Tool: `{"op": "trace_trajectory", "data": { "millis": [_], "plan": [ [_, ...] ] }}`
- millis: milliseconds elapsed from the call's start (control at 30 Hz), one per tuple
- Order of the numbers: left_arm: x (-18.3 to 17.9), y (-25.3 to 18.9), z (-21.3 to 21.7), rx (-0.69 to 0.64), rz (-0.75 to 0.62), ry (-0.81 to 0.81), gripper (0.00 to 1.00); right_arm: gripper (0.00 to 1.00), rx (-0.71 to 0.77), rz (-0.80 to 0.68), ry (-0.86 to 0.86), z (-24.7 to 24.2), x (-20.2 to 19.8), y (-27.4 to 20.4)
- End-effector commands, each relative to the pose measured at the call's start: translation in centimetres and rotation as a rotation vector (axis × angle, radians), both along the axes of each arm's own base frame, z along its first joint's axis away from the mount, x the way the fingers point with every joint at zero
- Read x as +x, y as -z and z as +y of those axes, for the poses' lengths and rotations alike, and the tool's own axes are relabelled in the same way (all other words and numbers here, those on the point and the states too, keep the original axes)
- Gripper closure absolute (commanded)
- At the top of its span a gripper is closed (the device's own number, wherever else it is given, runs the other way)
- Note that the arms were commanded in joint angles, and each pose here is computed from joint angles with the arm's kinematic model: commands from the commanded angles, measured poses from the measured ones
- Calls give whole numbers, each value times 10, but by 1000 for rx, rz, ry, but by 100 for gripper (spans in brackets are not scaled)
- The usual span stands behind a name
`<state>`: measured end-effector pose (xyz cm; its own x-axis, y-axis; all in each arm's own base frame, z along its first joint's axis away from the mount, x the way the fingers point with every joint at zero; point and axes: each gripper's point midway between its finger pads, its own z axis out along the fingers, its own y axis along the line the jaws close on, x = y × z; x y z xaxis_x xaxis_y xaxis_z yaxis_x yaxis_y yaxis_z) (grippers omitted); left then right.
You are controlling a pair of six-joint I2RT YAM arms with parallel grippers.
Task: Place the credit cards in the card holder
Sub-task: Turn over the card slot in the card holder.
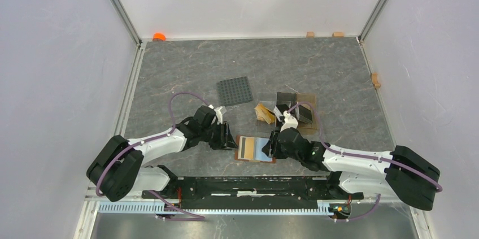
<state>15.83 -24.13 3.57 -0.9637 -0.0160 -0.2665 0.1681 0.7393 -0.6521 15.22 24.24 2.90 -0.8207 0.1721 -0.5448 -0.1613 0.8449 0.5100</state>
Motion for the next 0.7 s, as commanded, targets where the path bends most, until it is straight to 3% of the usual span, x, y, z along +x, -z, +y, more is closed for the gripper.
{"op": "trace_trajectory", "data": {
  "millis": [0, 667],
  "plan": [
    [4, -6, -5, -14, -7, -1, 56, 56, -13, -1, 48, -7, 4, -1],
    [5, -6, -8, -19, -3, 1, 57, 56, -22, -1, 89, -18, 4, -1]
  ]
}}
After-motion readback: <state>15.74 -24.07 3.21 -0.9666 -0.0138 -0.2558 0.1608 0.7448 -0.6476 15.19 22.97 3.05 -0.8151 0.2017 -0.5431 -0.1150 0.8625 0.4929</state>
